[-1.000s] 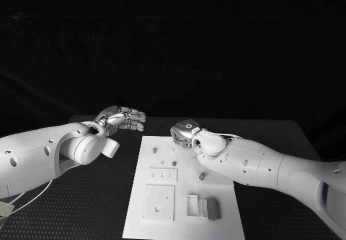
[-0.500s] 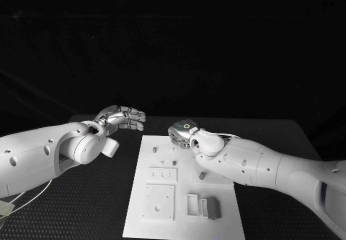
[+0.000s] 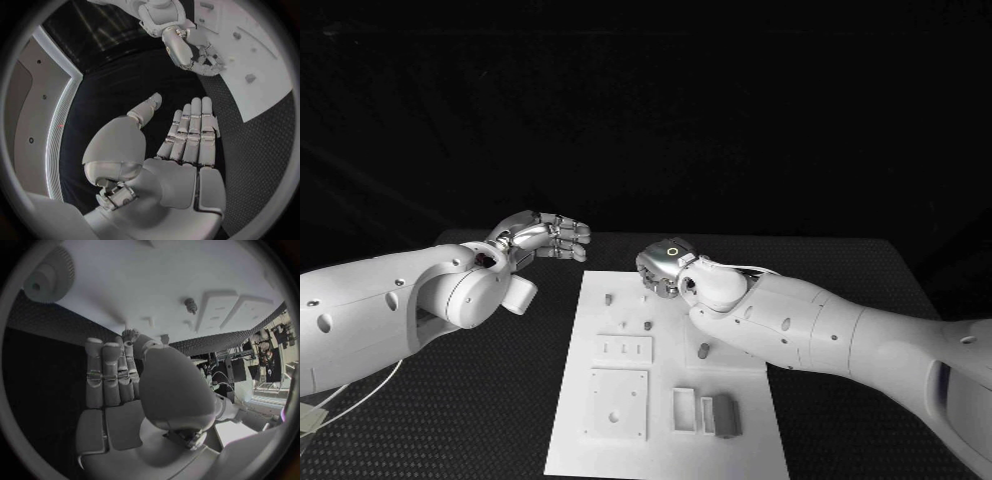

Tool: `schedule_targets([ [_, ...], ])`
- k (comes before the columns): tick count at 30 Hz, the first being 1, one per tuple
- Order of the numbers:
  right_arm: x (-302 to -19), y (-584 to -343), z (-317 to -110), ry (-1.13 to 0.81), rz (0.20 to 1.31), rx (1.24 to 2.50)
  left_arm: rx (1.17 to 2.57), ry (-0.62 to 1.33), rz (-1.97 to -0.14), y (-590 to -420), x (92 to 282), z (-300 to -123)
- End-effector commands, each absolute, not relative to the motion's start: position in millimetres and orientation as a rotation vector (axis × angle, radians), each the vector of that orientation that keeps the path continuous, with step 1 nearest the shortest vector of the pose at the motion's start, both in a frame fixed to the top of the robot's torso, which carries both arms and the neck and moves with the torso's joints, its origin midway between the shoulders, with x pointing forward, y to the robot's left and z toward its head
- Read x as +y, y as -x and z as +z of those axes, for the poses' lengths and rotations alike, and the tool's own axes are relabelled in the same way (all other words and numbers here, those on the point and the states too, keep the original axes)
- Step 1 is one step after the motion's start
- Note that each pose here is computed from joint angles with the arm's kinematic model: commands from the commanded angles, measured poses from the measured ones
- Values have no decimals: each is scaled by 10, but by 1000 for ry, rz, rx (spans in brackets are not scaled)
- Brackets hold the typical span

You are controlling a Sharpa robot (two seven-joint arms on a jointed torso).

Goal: Assemble the parts on the task board

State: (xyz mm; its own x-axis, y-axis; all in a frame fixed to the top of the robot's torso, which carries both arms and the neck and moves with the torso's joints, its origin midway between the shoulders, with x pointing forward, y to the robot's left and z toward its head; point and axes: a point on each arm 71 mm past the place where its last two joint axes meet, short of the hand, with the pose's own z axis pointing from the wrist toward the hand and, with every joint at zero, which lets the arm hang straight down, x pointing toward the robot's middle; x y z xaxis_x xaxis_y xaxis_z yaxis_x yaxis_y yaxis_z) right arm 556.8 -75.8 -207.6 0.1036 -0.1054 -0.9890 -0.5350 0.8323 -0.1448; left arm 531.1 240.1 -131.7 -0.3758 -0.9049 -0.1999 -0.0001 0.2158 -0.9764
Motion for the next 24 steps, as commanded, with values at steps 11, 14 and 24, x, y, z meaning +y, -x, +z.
schedule_targets([
  [11, -752, -5582, -2118, 533, 329, 1482, 1597, 865, -1305, -5314, 2371, -1295],
  [14, -752, -5580, -2121, 535, 329, 1486, 1596, 865, -1304, -5315, 2375, -1295],
  [24, -740, -5578, -2118, 532, 331, 1482, 1596, 866, -1303, -5313, 2380, -1295],
])
